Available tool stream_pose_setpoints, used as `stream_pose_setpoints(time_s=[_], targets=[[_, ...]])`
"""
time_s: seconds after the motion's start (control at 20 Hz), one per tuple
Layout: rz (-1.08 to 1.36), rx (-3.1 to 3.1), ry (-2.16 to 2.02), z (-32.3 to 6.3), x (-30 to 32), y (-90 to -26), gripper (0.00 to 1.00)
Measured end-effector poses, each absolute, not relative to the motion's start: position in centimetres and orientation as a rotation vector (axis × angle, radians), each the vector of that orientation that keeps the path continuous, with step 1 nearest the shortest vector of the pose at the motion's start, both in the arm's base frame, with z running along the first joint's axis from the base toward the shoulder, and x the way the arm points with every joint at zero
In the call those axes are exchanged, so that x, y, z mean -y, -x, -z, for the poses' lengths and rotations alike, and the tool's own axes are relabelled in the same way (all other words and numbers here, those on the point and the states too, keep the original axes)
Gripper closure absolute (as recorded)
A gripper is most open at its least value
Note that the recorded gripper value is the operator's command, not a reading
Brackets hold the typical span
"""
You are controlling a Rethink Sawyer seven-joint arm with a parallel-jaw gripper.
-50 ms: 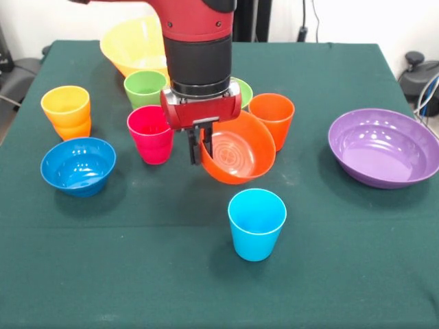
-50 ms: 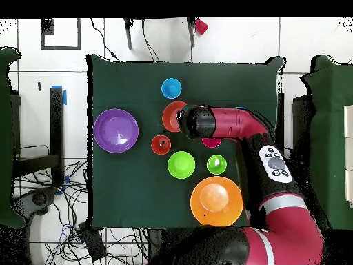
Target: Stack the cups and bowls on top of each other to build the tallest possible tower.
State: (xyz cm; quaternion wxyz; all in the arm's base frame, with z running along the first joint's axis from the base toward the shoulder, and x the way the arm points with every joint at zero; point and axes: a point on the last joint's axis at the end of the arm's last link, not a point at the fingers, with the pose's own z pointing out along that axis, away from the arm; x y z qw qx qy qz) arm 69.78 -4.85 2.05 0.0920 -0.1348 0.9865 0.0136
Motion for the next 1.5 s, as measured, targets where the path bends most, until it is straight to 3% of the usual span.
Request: stream_pose_setpoints(time_s=[0.9, 1.5], targets=[[-0.162, -2.961, 0.353, -4.2, 4.7, -70.7, 1.0], [-0.393, -2.997, 0.271, -8.5, 1.8, -72.6, 1.0]])
